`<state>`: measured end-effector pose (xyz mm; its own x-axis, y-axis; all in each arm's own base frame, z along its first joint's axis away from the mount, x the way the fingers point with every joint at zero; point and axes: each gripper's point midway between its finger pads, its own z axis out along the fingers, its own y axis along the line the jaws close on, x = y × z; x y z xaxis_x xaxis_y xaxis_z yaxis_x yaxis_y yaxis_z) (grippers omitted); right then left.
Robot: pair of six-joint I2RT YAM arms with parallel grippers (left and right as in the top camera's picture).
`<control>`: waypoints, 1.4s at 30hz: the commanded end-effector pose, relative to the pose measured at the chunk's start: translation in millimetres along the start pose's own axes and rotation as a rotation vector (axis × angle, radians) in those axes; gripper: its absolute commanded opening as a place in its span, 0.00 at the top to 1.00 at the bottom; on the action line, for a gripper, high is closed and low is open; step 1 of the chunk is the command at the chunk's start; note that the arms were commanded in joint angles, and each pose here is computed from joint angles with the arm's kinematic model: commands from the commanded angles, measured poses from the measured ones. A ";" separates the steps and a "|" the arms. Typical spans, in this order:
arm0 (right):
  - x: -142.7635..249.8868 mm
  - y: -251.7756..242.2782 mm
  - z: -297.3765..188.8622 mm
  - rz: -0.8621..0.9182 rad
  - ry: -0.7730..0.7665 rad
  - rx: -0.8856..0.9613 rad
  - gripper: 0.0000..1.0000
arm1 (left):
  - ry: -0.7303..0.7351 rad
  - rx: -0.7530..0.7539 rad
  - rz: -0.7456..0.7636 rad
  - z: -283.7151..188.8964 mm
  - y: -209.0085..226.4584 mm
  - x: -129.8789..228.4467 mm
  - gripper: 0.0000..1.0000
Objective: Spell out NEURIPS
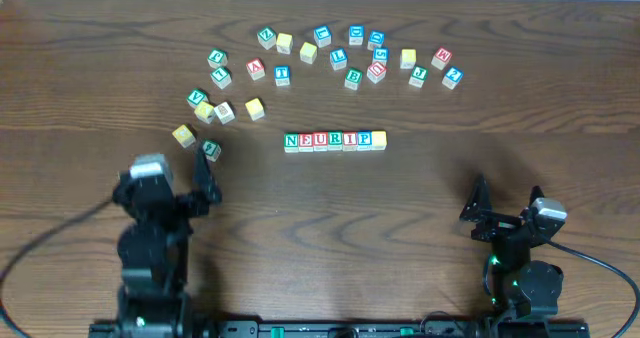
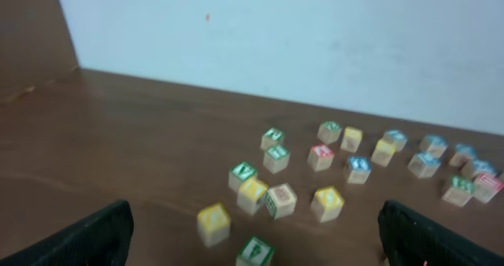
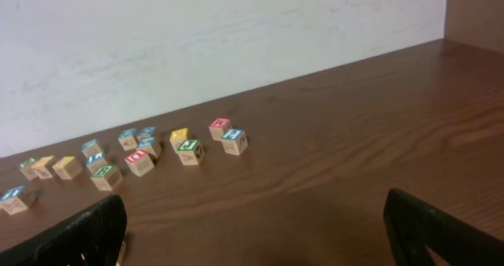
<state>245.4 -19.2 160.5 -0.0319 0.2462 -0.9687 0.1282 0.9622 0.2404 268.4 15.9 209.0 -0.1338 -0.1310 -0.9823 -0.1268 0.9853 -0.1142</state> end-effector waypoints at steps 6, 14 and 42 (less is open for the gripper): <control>1.0 0.7 -0.2 -0.014 0.000 -0.004 0.01 | -0.068 -0.021 0.048 -12.2 13.8 44.0 0.02; 1.0 0.7 -0.2 -0.014 0.000 -0.004 0.01 | -0.004 -0.028 0.071 -12.2 17.5 71.3 0.02; 1.0 0.7 -0.2 -0.014 0.000 -0.004 0.01 | 0.001 -0.016 0.071 -14.1 15.9 72.9 0.02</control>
<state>245.5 -19.2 160.4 -0.0322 0.2462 -0.9687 0.1282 0.9622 0.2403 244.2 17.6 154.7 -0.0876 -0.0818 -0.9928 -0.1180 0.9905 -0.0712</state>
